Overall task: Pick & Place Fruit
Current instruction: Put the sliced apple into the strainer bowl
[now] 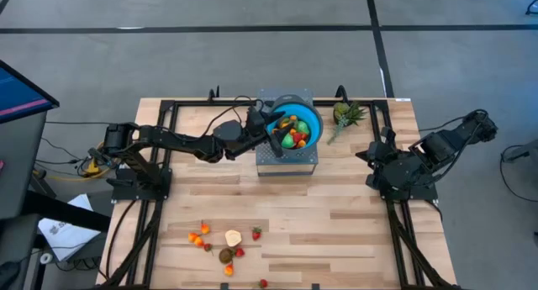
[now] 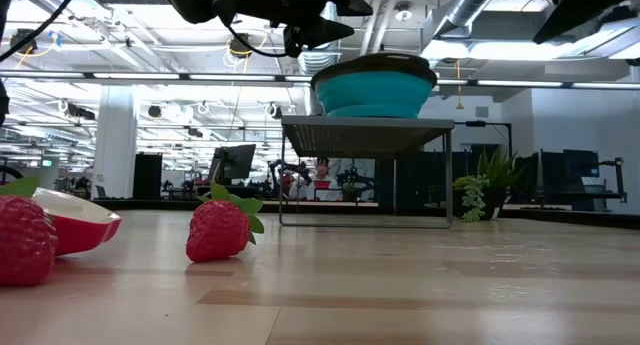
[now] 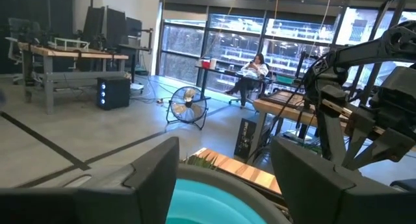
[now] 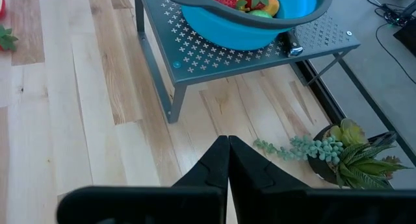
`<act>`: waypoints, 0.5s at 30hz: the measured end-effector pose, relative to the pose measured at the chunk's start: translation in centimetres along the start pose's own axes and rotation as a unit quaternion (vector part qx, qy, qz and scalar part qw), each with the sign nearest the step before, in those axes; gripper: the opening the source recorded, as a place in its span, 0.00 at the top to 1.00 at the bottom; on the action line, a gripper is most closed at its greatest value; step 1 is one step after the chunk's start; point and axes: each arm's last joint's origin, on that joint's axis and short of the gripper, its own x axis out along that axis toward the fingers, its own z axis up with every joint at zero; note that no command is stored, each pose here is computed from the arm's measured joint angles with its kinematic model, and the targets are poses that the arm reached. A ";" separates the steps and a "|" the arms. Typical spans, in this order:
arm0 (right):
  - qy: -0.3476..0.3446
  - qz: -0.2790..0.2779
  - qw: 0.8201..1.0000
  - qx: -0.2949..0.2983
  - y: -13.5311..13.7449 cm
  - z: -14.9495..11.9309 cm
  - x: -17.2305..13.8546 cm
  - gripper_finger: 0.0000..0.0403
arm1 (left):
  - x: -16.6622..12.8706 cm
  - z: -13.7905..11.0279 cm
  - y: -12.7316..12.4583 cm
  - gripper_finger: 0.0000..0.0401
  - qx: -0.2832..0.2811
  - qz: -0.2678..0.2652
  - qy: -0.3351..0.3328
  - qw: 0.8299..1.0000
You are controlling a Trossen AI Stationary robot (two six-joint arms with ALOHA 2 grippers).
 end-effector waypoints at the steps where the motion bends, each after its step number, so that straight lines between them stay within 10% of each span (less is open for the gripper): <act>1: 0.000 0.000 1.000 0.000 0.0 0.0 0.0 1.00 | 0.0 0.0 0.0 0.42 0.000 0.000 0.000 1.000; 15: 0.001 0.001 1.000 0.000 0.0 0.0 0.0 1.00 | 0.0 0.1 0.0 0.44 -0.003 -0.001 -0.005 1.000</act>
